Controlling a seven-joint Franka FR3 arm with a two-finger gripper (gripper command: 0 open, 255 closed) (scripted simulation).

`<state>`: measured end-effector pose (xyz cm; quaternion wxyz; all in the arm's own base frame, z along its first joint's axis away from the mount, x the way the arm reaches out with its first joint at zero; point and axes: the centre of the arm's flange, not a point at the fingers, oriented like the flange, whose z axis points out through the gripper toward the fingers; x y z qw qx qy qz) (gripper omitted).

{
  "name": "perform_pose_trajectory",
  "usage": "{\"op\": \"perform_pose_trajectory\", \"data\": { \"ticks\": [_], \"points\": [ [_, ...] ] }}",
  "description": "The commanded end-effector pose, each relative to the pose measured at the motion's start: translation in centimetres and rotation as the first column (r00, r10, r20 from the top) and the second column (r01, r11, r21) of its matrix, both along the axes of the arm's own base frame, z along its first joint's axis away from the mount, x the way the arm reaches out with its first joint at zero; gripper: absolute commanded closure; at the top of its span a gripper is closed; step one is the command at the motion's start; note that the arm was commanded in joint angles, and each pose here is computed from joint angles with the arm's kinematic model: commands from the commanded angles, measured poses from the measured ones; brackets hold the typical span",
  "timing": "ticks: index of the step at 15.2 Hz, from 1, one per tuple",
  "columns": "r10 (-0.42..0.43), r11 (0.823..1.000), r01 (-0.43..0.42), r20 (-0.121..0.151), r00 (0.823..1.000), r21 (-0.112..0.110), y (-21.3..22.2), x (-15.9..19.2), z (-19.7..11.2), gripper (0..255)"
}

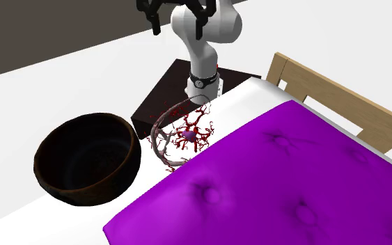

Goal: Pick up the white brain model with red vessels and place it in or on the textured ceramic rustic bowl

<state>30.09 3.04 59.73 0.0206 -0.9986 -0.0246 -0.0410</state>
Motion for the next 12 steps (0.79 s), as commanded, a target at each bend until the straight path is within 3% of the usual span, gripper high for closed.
{"op": "perform_pose_trajectory", "data": {
  "ticks": [1,3,6,9,12],
  "points": [
    [0.0,1.0,0.0,0.0,1.0,0.0,0.0,0.0,0.0,0],
    [-0.091,0.996,0.091,-0.012,0.996,-0.013,1.7,2.3,-0.8,0],
    [-0.226,0.974,0.225,-0.028,0.974,-0.035,3.7,5.9,-2.1,0],
    [-0.357,0.933,0.354,-0.041,0.933,-0.059,5.3,9.7,-3.6,0],
    [-0.481,0.875,0.476,-0.051,0.875,-0.084,6.3,13.7,-5.1,0]
  ]
}}
